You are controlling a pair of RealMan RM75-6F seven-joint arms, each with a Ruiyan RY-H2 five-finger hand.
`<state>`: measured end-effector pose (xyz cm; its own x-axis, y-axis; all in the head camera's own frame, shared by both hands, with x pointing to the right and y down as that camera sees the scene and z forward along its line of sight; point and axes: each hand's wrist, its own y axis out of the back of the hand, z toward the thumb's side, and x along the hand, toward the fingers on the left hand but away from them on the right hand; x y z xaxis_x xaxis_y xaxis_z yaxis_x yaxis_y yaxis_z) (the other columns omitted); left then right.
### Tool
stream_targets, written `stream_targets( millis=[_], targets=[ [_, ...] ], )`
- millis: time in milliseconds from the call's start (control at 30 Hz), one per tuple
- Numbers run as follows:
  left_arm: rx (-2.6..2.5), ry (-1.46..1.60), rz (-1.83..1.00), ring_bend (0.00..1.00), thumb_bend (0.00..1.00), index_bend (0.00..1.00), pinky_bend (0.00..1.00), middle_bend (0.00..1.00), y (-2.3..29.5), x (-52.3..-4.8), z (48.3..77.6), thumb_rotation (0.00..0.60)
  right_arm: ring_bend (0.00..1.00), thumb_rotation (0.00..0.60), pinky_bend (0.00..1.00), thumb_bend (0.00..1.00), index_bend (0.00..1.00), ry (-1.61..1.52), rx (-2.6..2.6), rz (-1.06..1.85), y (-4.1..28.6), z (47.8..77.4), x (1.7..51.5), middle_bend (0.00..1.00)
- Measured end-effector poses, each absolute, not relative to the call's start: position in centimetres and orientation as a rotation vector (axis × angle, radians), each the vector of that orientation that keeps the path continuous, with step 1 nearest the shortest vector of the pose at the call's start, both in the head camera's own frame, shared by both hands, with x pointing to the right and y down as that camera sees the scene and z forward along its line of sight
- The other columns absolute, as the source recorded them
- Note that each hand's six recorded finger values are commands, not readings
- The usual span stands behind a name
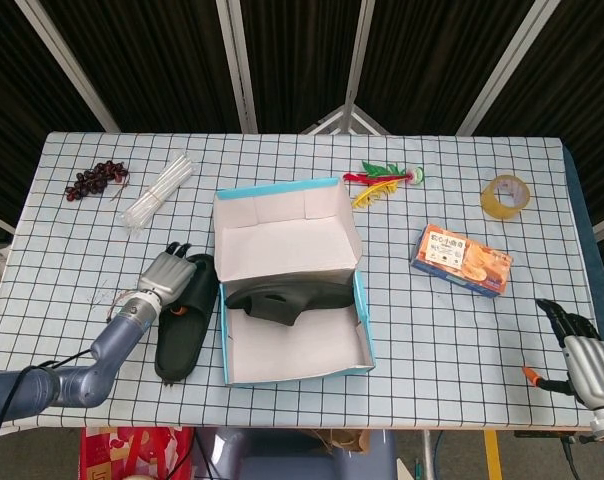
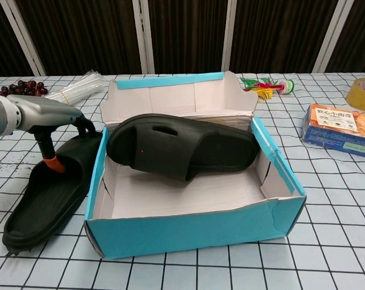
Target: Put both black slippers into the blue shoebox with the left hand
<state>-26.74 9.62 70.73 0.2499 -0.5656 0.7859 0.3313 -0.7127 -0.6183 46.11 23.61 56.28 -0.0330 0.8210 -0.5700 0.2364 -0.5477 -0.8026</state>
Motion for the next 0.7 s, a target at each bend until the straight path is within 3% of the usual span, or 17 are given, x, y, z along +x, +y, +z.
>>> stream_targets(
  millis=[133, 367, 700],
  targets=[
    [-1.791, 0.228, -1.551, 0.01, 0.35, 0.30, 0.03, 0.41, 9.56, -26.70, 70.60, 0.600, 0.15, 0.600, 0.11, 0.22, 0.07, -1.109, -1.774, 1.616, 23.64, 56.27, 46.12, 0.10],
    [-1.772, 0.218, -1.556, 0.03, 0.37, 0.36, 0.03, 0.45, 9.71, -26.98, 70.73, 0.600, 0.15, 0.600, 0.11, 0.22, 0.07, -1.109, -1.778, 1.614, 23.65, 56.26, 46.10, 0.10],
    [-1.766, 0.251, -1.559, 0.07, 0.43, 0.53, 0.04, 0.54, 9.39, -27.37, 70.55, 0.600, 0.15, 0.600, 0.11, 0.22, 0.07, -1.107, -1.779, 1.615, 23.65, 56.29, 46.06, 0.10]
  ],
)
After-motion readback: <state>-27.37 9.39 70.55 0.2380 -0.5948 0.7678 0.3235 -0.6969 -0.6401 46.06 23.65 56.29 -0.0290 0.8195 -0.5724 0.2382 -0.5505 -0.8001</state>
